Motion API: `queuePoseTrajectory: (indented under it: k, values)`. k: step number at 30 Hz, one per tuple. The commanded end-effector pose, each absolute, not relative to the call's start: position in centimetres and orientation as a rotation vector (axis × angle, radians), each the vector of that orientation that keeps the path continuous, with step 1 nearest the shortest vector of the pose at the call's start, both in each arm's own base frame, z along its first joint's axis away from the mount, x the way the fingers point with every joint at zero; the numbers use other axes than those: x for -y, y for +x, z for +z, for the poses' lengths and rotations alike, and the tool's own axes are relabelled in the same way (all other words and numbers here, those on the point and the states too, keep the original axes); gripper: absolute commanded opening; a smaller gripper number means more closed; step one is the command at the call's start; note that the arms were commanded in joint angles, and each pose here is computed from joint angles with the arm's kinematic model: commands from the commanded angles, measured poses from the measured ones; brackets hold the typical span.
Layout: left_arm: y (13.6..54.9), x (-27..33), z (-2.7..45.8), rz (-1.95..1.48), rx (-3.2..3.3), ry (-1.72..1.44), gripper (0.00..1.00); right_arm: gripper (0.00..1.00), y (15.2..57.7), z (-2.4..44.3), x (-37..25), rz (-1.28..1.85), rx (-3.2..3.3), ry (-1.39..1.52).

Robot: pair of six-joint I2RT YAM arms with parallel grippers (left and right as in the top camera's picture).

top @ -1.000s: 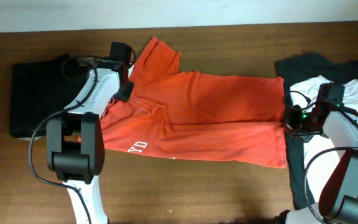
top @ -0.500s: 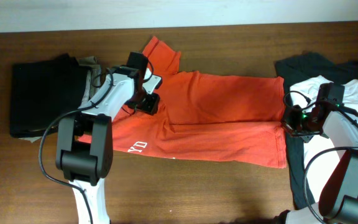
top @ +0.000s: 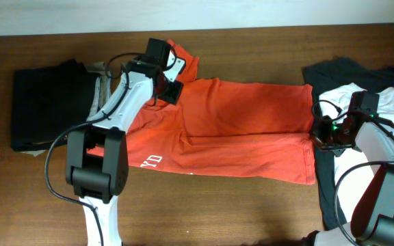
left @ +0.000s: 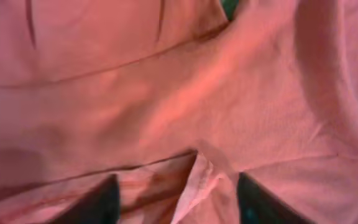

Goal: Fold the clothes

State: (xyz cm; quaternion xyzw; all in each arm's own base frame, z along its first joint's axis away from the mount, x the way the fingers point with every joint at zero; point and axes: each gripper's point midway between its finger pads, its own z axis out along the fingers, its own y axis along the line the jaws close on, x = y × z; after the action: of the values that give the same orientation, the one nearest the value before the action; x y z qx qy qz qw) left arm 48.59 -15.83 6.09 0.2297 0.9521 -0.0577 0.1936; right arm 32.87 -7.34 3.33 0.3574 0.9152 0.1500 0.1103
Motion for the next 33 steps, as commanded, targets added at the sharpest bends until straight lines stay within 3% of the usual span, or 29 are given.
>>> queuePoseTrajectory:
  k: [1, 5, 8, 9, 10, 11, 16, 20, 22, 25, 26, 27, 30, 33]
  values:
    - [47.9, 14.8, 6.9, -0.139, -2.737, 0.634, 0.73, 0.22, 33.0, 3.5, 8.0, 0.385, -2.716, 0.965]
    - [42.2, 10.0, 5.9, 0.045, -3.023, 0.633, 0.73, 0.26, 34.2, 4.6, 8.2, 0.417, -2.705, 0.78]
    - [41.6, 8.4, 5.9, -0.036, -3.079, 0.56, 0.69, 0.36, 39.8, 12.9, 8.5, 0.698, -2.454, 0.599]
    - [42.4, 8.9, 6.0, -0.101, -3.044, 0.549, 0.75, 0.38, 40.8, 14.9, 8.4, 0.718, -2.418, 0.559]
    - [43.6, 9.5, 6.8, -0.138, -2.988, 0.568, 0.94, 0.42, 41.7, 17.0, 8.1, 0.702, -2.403, 0.519]
    - [44.8, 10.2, 8.1, -0.171, -2.924, 0.605, 0.98, 0.45, 42.2, 18.2, 8.2, 0.66, -2.403, 0.505]
    - [53.2, 12.7, 16.9, -0.212, -2.515, 0.571, 0.99, 0.52, 43.1, 18.4, 8.6, 0.557, -2.428, 0.504]
    - [58.4, 13.7, 15.8, -0.214, -2.364, 0.513, 0.97, 0.55, 42.6, 17.8, 8.4, 0.57, -2.46, 0.524]
    - [60.2, 14.5, 12.6, -0.241, -2.36, 0.476, 0.96, 0.55, 41.7, 17.2, 8.0, 0.587, -2.501, 0.55]
    - [57.5, 13.9, 11.1, -0.251, -2.504, 0.465, 0.97, 0.55, 39.3, 15.7, 8.3, 0.529, -2.61, 0.634]
    - [55.3, 13.4, 12.9, -0.24, -2.562, 0.503, 0.96, 0.55, 36.9, 14.7, 7.8, 0.52, -2.712, 0.701]
    - [52.5, 11.5, 18.8, -0.128, -2.569, 0.526, 0.98, 0.54, 34.0, 14.0, 6.8, 0.558, -2.824, 0.772]
    - [48.1, 8.0, 26.1, 0.028, -2.558, 0.432, 0.99, 0.6, 30.3, 13.5, 5.2, 0.62, -2.972, 0.826]
    - [42.8, 3.7, 28.0, 0.029, -2.686, 0.244, 0.99, 0.62, 27.4, 11.0, 4.1, 0.661, -3.064, 0.926]
